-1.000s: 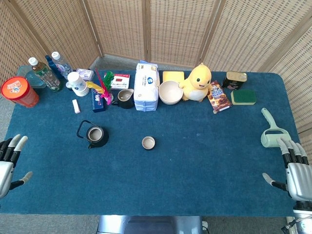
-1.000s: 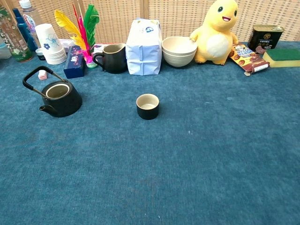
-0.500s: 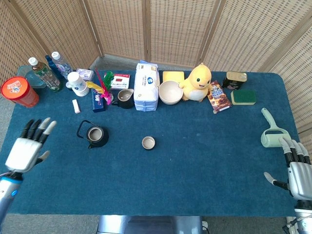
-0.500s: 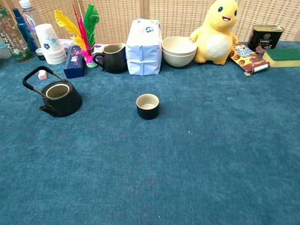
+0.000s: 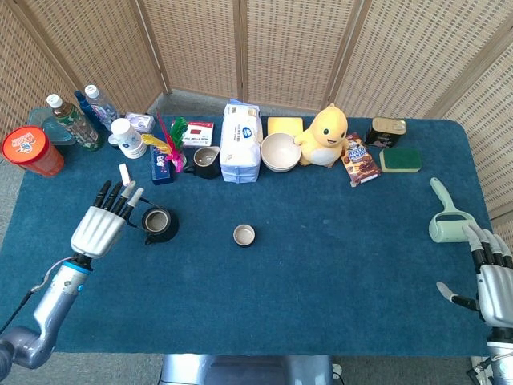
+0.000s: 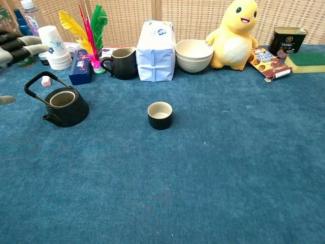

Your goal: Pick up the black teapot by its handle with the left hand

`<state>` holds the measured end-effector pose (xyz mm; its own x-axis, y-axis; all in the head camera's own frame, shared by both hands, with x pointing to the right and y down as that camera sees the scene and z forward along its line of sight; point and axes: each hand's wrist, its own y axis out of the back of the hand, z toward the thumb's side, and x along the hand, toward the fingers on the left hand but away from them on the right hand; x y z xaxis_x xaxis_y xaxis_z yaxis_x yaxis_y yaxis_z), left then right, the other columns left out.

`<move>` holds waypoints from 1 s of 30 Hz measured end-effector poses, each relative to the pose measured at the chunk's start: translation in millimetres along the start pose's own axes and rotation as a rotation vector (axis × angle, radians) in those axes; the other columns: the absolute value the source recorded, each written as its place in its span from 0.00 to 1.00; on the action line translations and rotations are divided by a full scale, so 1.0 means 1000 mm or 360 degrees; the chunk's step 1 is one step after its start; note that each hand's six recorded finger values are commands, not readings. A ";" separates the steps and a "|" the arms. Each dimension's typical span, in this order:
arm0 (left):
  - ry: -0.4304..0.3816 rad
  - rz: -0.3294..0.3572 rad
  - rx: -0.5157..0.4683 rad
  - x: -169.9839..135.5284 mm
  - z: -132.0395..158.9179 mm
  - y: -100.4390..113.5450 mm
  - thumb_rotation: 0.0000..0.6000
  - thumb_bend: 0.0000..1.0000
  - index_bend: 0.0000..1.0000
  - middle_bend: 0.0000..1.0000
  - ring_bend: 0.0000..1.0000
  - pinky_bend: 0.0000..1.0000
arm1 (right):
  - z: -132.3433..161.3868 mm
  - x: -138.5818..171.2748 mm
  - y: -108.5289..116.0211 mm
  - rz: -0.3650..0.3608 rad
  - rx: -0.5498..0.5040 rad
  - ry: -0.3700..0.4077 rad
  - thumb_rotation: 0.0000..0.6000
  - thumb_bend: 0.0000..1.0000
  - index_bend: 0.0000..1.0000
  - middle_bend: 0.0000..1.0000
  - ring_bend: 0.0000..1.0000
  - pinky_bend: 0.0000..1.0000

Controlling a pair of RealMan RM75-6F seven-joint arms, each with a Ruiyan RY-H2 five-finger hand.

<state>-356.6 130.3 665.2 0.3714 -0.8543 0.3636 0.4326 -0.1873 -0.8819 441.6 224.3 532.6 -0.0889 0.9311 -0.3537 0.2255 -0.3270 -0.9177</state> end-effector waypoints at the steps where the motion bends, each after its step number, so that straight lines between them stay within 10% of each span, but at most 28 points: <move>1: -0.0005 0.0004 0.0036 0.002 0.004 0.001 1.00 0.16 0.00 0.00 0.00 0.05 | 0.000 0.000 0.000 0.0002 -0.0001 0.0001 1.00 0.00 0.00 0.00 0.00 0.00; 30: 0.0063 -0.0011 0.0047 0.002 0.071 -0.014 1.00 0.16 0.00 0.00 0.00 0.05 | 0.004 0.004 0.002 0.0006 -0.0023 0.0030 1.00 0.00 0.00 0.00 0.00 0.00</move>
<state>-303.2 165.4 699.8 0.3358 -0.8716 0.3571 0.4593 -0.1795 -0.8700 437.6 226.5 529.1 -0.0697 0.9327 -0.3538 0.2396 -0.3286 -0.9136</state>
